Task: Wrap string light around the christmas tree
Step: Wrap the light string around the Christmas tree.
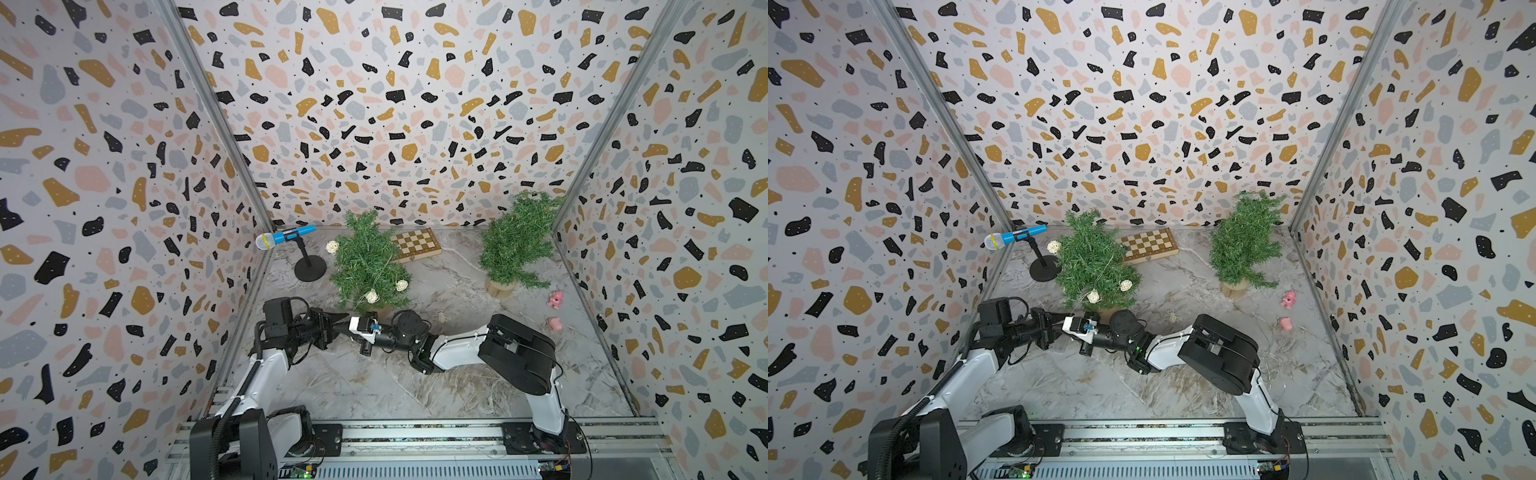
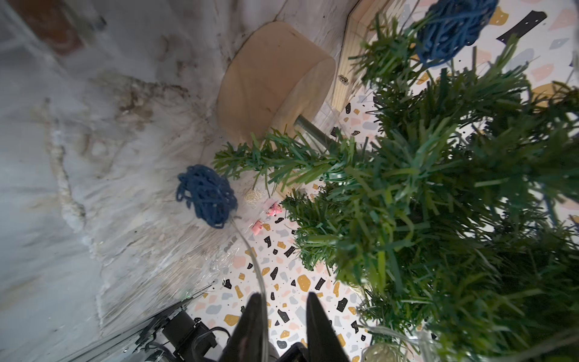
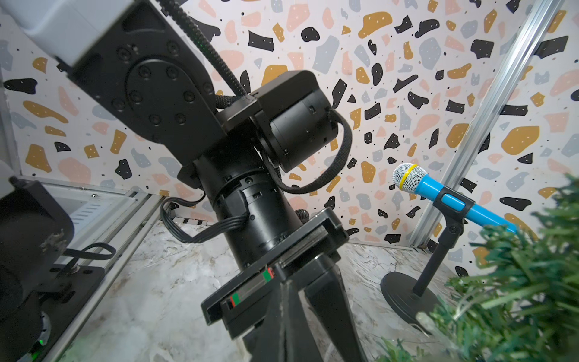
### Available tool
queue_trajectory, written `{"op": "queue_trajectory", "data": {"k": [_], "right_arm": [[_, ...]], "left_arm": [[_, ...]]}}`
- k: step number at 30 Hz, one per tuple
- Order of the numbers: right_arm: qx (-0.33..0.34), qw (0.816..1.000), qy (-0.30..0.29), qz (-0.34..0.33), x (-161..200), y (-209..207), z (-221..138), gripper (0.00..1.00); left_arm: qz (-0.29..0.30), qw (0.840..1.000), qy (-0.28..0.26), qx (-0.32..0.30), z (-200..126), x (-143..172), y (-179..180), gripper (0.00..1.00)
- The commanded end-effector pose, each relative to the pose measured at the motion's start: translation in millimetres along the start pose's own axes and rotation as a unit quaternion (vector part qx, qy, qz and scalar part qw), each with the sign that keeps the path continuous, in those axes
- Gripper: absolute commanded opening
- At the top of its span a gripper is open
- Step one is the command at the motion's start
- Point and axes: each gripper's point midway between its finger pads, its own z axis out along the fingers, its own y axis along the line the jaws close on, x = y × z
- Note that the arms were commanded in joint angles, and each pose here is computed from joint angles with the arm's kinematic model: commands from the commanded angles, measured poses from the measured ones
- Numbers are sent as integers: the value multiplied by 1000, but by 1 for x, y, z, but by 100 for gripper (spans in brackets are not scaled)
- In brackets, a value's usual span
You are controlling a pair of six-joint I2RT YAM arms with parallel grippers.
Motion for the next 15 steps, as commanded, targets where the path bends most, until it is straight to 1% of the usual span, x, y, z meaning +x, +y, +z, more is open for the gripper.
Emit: {"op": "queue_trajectory", "data": {"k": [1, 2, 3, 5, 9, 11, 13, 15], "right_arm": [[11, 999, -27, 15, -28, -8, -5, 0], [14, 999, -27, 21, -28, -10, -6, 0], [14, 999, -27, 26, -28, -11, -6, 0], [17, 999, -26, 36, -28, -14, -7, 1], [17, 998, -24, 50, -28, -15, -8, 13], [16, 998, -23, 60, -28, -14, -8, 23], [16, 997, -25, 69, -30, -13, -9, 32], [21, 996, -33, 80, -35, -15, -12, 36]], "left_arm": [[12, 1000, 0, 19, -2, 4, -11, 10], [10, 1000, -4, 20, -3, 3, -10, 4], [8, 1000, -7, 21, -3, 2, -10, 1], [7, 1000, -14, 24, -5, 1, -11, 0], [1, 999, -38, 9, -14, -4, -3, 0], [-2, 999, -52, 8, -19, -10, -1, 0], [-3, 998, -69, 6, -25, -15, -3, 0], [7, 996, -83, 17, -31, -19, -17, 0]]}}
